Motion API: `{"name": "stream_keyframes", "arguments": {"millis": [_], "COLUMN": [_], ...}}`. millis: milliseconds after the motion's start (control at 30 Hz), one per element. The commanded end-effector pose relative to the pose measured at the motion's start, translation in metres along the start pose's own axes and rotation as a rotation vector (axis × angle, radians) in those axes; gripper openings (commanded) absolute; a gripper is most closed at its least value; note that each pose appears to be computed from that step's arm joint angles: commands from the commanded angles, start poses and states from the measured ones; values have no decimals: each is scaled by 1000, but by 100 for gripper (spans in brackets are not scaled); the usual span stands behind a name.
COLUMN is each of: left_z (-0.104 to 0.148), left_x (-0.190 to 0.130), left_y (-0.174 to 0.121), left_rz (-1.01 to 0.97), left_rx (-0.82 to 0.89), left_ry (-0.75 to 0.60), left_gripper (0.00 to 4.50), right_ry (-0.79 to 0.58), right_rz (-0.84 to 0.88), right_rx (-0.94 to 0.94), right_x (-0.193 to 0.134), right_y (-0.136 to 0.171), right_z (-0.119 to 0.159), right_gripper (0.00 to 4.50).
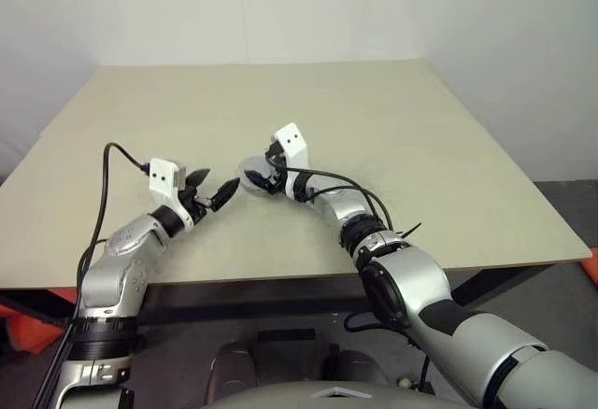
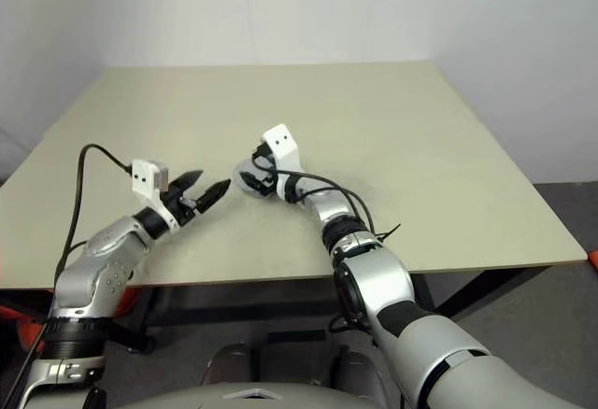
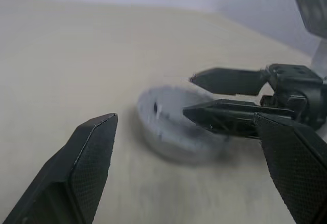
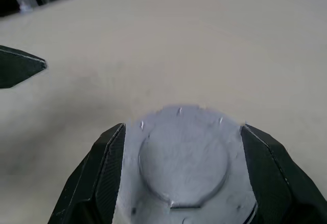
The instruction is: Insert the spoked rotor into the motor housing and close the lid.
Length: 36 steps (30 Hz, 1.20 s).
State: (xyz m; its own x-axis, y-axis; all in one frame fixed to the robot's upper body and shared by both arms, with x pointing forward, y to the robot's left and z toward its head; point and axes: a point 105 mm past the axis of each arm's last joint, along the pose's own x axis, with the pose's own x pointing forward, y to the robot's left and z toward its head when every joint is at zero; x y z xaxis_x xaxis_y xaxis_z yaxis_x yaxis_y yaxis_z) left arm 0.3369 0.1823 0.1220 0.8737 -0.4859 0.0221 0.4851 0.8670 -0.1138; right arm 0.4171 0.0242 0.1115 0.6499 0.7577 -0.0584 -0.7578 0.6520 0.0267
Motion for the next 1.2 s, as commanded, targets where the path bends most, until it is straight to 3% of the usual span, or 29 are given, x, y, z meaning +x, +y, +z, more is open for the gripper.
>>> {"name": "stream_keyframes", "arguments": {"millis": [33,233,567,1100,1200], "left_z": [14,-2,-29,-57,-56], "left_x": [5,35,83,85,83], "left_y": [10,5,-13,-21,-18], "left_rz": [11,-76,-181,-188,-177], "left_rx": [76,231,320,266,259], "left_ry": [-52,30,129,209,208], "left_gripper": [450,450,450,450,387], "right_ry": [-189,-252,-253,-238,-235], "right_rz": [-54,-188,-264,-289,-287], "right_rx": [-42,-70,-80,-77,-74], "right_x": [-7,-28,-43,-45,-44], "right_y": [-24,-60,-78,-80,-78], "right_z": [65,89,85,79,78], "right_gripper": [402,402,402,402,405]}}
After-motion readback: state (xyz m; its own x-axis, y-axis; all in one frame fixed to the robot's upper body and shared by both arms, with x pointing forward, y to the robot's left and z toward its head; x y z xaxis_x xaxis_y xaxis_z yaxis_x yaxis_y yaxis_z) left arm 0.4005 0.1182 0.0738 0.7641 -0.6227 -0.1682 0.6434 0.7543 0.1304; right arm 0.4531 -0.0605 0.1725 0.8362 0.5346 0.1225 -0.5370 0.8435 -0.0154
